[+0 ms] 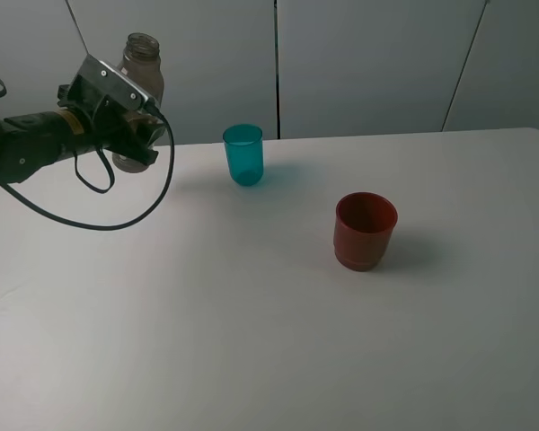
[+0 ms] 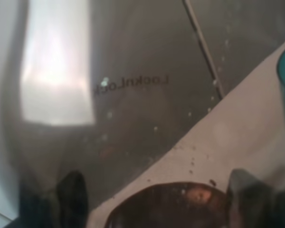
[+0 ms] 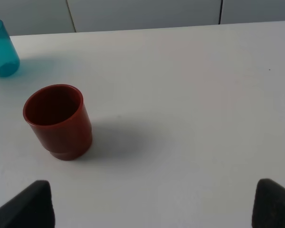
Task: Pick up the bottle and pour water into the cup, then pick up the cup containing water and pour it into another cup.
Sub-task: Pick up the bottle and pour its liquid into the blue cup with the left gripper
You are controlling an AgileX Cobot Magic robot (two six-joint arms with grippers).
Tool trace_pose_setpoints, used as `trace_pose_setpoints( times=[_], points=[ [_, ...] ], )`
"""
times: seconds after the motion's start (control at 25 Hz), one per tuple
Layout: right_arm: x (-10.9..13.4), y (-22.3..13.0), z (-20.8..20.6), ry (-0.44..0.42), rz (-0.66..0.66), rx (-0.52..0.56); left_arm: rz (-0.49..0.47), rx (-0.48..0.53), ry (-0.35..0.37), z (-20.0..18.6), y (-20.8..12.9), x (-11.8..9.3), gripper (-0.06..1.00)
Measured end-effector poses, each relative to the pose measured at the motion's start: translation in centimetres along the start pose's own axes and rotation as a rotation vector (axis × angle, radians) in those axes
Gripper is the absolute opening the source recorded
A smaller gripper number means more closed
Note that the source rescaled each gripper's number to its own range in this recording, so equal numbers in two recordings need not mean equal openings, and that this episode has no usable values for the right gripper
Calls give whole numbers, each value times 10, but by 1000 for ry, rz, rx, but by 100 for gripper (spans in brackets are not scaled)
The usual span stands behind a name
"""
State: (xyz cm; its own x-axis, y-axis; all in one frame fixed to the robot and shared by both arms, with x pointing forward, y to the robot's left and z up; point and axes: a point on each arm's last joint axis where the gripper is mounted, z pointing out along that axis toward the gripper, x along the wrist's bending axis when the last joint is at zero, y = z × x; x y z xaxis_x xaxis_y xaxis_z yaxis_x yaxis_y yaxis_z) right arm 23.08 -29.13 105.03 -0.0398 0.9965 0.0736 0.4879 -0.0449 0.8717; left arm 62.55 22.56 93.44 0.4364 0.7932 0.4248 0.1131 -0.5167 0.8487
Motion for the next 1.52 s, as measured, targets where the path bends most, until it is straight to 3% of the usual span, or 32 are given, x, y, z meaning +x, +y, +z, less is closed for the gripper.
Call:
trace_pose_setpoints(
  times=[0.68,1.52],
  points=[
    [-3,0,0,-28,-20,0,121,80,-19,12,7,1,4],
    [-3,0,0,-33,-17,0,374,236,-111,38,12,-2,3]
  ],
)
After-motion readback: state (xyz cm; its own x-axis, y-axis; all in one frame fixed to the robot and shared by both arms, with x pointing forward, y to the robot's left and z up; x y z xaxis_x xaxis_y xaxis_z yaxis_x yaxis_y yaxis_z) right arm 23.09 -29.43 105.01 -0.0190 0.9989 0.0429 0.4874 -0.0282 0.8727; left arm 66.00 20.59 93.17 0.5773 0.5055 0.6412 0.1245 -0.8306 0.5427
